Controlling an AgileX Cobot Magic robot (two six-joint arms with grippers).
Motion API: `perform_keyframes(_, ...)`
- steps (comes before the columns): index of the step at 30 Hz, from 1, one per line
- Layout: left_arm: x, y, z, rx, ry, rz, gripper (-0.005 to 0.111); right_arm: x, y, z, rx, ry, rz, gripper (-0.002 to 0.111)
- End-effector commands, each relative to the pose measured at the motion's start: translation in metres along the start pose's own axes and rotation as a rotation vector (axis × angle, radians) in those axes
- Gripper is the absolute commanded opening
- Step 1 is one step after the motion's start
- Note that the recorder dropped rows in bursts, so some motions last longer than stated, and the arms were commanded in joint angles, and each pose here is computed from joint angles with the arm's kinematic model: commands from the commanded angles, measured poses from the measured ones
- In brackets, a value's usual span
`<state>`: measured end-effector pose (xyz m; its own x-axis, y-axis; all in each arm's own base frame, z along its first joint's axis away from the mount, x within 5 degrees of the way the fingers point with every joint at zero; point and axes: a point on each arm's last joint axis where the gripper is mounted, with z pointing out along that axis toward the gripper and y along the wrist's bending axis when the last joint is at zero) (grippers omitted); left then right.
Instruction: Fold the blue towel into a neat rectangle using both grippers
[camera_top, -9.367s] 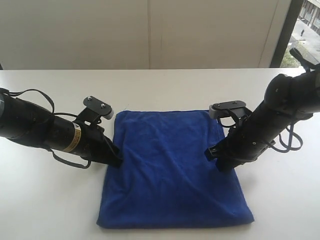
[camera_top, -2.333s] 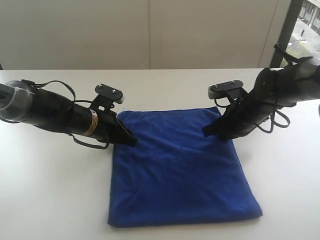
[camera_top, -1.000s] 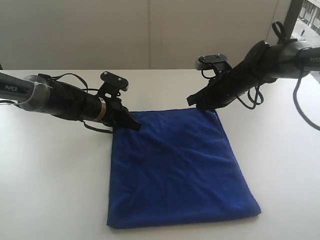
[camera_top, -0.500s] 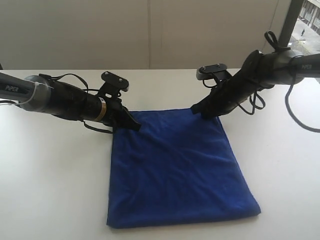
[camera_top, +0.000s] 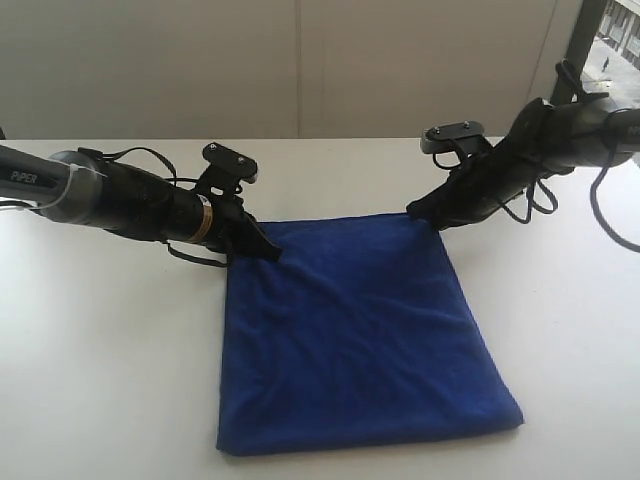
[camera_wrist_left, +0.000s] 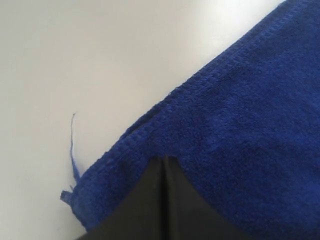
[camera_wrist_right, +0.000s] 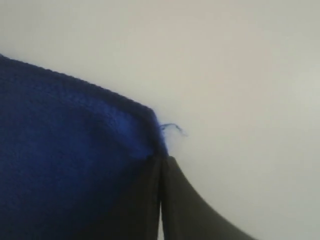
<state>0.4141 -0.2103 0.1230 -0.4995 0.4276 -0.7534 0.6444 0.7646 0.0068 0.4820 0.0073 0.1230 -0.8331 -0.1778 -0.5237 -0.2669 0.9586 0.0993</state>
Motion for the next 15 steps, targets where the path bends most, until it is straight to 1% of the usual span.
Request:
perform_keyframes(1,0.002,0.003,0.001,-0.026,0.009,0.018,0.0,-0.003,-0.004,-0.003,0.016,-0.021,0.007,0.0)
perform_keyframes(4,0.0,0.003,-0.001,-0.027,0.004,0.021,0.0,-0.007,-0.002,-0.01,0.017,-0.034,0.002,0.0)
perform_keyframes(6,-0.006,0.003,-0.005,-0.028,-0.011,0.029,0.0,-0.013,-0.001,-0.02,0.022,-0.057,-0.003,0.0)
perform_keyframes(10,-0.029,0.004,-0.019,-0.03,-0.08,0.043,0.0,-0.026,0.002,-0.046,0.039,-0.12,-0.029,0.0)
perform_keyframes(13,-0.05,0.0,-0.037,0.004,-0.145,0.058,0.0,-0.035,0.01,-0.069,0.03,-0.142,-0.073,0.0)
perform_keyframes(15,-0.059,-0.003,-0.048,0.023,-0.175,0.059,0.0,-0.037,0.015,-0.084,0.01,-0.133,-0.11,0.0)
